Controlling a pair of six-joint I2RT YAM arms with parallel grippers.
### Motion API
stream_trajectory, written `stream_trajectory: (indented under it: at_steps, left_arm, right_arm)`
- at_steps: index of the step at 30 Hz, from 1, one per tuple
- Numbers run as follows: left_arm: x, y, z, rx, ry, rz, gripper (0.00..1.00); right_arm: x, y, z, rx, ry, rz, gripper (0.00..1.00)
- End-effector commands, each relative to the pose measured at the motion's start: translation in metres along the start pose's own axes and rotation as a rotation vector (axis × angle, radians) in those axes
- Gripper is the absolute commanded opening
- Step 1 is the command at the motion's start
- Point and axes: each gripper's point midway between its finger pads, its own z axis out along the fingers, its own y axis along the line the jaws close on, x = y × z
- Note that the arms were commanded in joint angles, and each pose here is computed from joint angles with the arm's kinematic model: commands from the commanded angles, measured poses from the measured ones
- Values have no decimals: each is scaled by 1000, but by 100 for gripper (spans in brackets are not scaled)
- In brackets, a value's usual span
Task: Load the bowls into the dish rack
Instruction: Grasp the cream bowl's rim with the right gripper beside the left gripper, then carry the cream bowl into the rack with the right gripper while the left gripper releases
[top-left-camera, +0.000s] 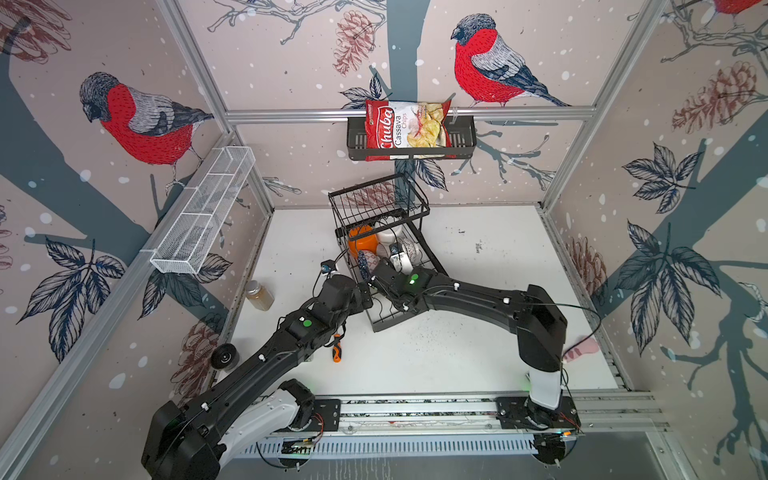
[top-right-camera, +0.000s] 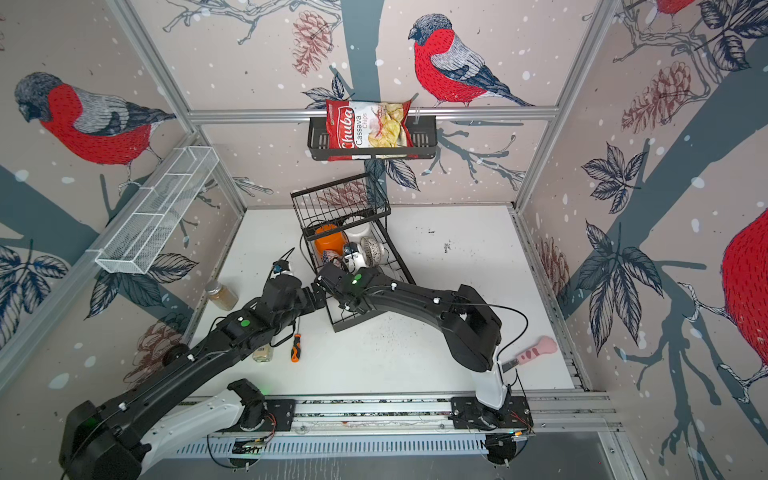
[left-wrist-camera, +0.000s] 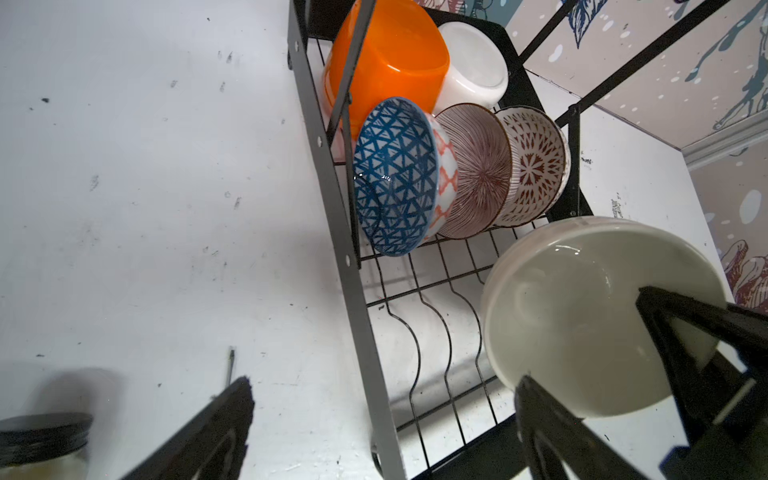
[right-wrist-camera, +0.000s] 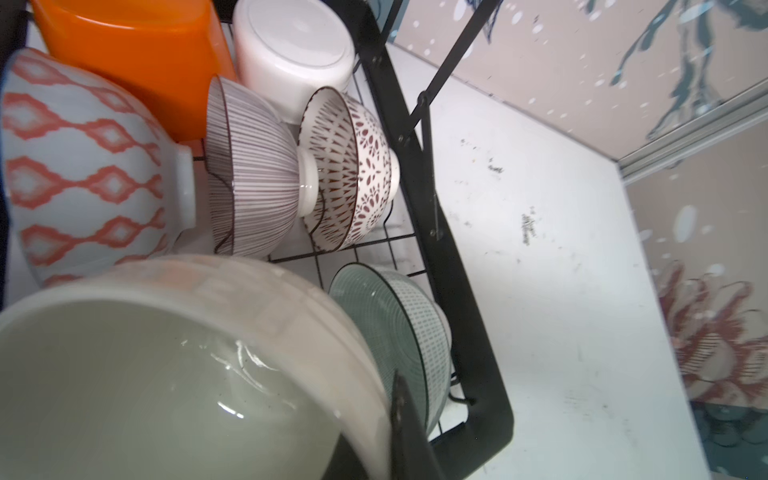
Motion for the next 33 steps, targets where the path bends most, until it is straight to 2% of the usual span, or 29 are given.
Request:
stream_trajectory:
  at_steps: [1, 5, 16, 33]
  left_arm:
    - [1, 9, -4, -15, 7, 9, 97]
    - [-3, 19, -8, -33, -3, -1, 97]
    - [-22, 39, -18, -68, -50, -22, 97]
    - [-34, 48, -10, -73, -47, -24, 97]
  right_arm:
    - [-9, -19, -3, 172, -67, -44, 0]
    - [-8, -20, -2, 249, -79, -94, 0]
    - [0, -17, 7, 310, -90, -150, 0]
    - [8, -16, 27, 437, -92, -225, 0]
